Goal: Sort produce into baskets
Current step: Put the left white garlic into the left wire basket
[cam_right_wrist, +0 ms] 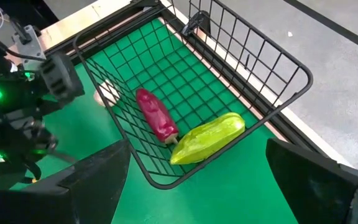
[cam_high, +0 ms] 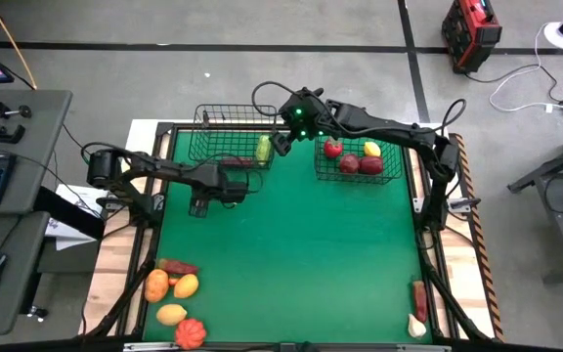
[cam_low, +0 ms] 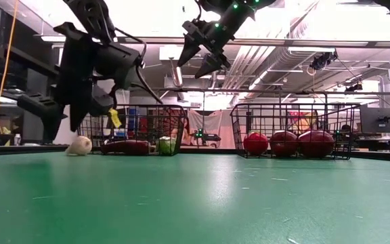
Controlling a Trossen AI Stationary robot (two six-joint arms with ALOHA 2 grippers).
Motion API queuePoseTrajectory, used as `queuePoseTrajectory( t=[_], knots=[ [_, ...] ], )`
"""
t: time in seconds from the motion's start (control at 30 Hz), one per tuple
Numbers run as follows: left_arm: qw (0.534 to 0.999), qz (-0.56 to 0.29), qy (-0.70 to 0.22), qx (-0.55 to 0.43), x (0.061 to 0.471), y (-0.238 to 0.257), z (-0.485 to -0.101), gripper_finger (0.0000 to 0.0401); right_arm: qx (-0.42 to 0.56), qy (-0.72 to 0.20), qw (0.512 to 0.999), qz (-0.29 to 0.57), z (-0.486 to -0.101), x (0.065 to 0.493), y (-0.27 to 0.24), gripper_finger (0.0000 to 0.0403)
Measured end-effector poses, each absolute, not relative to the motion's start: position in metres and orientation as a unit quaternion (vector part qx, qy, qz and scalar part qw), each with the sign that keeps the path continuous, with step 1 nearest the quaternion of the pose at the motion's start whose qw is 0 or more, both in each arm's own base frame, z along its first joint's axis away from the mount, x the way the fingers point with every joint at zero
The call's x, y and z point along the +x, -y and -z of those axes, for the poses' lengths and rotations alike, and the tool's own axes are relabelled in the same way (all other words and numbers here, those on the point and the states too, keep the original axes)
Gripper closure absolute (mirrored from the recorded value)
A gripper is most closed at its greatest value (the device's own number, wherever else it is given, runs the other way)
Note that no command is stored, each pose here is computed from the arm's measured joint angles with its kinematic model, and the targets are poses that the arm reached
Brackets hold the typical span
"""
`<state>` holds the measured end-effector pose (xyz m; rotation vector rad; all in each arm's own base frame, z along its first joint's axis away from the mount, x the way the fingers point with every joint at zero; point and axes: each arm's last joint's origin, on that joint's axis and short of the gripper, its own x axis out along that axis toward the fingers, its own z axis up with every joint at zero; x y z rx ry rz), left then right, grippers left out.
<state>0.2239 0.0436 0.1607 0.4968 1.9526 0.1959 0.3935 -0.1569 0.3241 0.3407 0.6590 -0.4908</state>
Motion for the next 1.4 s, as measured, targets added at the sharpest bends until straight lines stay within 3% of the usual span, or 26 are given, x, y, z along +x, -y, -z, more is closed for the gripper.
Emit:
queuePoseTrajectory(
  t=[0.23, 0.4, 0.73, 0.97, 1.4],
  knots=[
    [0.493, 0.066, -0.805, 0.323, 0.229, -0.043, -0.16, 0.0137, 0.166, -0.318, 0.903, 0.238, -0.324, 0.394, 0.157, 0.0034],
    [0.508, 0.044, -0.784, 0.354, 0.237, -0.051, -0.158, 0.0137, 0.172, -0.317, 0.902, 0.239, -0.324, 0.394, 0.156, 0.0034],
    [0.51, 0.053, -0.796, 0.321, 0.231, -0.061, -0.155, 0.0137, 0.171, -0.319, 0.901, 0.237, -0.324, 0.394, 0.155, 0.0034],
    [0.494, 0.058, -0.798, 0.339, 0.227, -0.066, -0.152, 0.0137, 0.171, -0.319, 0.901, 0.237, -0.324, 0.394, 0.155, 0.0034],
    [0.518, 0.051, -0.783, 0.339, 0.231, -0.067, -0.148, 0.0137, 0.173, -0.319, 0.902, 0.235, -0.324, 0.396, 0.151, 0.0034]
  ],
)
